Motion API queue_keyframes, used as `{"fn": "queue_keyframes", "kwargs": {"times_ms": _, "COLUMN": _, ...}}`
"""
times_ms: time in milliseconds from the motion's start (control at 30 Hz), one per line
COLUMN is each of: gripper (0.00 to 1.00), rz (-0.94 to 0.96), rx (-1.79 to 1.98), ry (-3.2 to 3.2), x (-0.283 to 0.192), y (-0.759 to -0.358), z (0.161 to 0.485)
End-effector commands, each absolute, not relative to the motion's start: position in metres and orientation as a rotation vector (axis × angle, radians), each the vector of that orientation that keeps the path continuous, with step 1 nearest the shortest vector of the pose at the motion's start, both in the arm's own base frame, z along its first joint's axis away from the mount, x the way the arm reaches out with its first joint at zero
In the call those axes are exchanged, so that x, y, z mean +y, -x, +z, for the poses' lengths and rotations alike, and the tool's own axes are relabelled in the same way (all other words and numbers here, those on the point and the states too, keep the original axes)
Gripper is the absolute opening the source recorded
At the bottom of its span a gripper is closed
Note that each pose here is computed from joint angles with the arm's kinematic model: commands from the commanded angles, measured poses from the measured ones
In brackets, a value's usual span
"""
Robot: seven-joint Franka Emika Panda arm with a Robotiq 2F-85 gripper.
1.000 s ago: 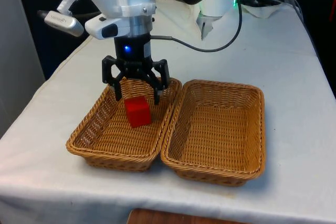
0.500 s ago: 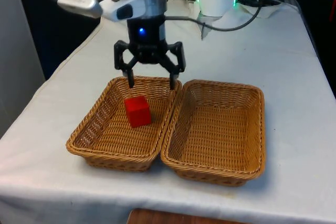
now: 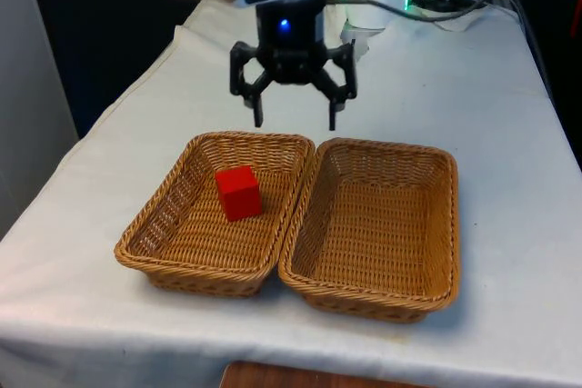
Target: Pick up the red cube and place it into the right basket.
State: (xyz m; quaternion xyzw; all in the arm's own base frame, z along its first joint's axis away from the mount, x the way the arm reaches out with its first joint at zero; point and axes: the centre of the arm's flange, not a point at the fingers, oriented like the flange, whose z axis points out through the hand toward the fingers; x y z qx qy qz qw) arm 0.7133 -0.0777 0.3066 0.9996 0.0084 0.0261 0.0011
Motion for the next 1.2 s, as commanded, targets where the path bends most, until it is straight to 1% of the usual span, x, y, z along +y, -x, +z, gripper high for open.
{"fn": "queue_keyframes", "kwargs": {"times_ms": 0, "gripper": 1.00, "rz": 0.082, "rx": 0.030, "ry": -3.132, "x": -0.072, "y": -0.711, "z": 0.311}}
{"fn": "queue_keyframes", "kwargs": {"times_ms": 133, "gripper": 1.00, "rz": 0.069, "rx": 0.041, "ry": -3.135, "x": -0.066, "y": -0.711, "z": 0.315}}
{"fn": "queue_keyframes", "kwargs": {"times_ms": 367, "gripper": 1.00, "rz": 0.063, "rx": 0.053, "ry": -3.129, "x": -0.037, "y": -0.700, "z": 0.334}}
{"fn": "queue_keyframes", "kwargs": {"times_ms": 400, "gripper": 1.00, "rz": 0.060, "rx": 0.056, "ry": -3.132, "x": -0.041, "y": -0.702, "z": 0.331}}
{"fn": "queue_keyframes", "kwargs": {"times_ms": 667, "gripper": 1.00, "rz": 0.052, "rx": 0.060, "ry": -3.136, "x": -0.015, "y": -0.686, "z": 0.350}}
{"fn": "queue_keyframes", "kwargs": {"times_ms": 700, "gripper": 1.00, "rz": 0.050, "rx": 0.064, "ry": -3.140, "x": -0.018, "y": -0.690, "z": 0.348}}
{"fn": "queue_keyframes", "kwargs": {"times_ms": 833, "gripper": 1.00, "rz": 0.048, "rx": 0.065, "ry": -3.142, "x": -0.008, "y": -0.678, "z": 0.355}}
{"fn": "queue_keyframes", "kwargs": {"times_ms": 967, "gripper": 1.00, "rz": 0.037, "rx": 0.070, "ry": -3.154, "x": -0.001, "y": -0.668, "z": 0.357}}
{"fn": "queue_keyframes", "kwargs": {"times_ms": 1000, "gripper": 1.00, "rz": 0.026, "rx": 0.073, "ry": -3.159, "x": -0.002, "y": -0.672, "z": 0.355}}
{"fn": "queue_keyframes", "kwargs": {"times_ms": 1167, "gripper": 1.00, "rz": 0.027, "rx": 0.072, "ry": -3.173, "x": 0.001, "y": -0.658, "z": 0.356}}
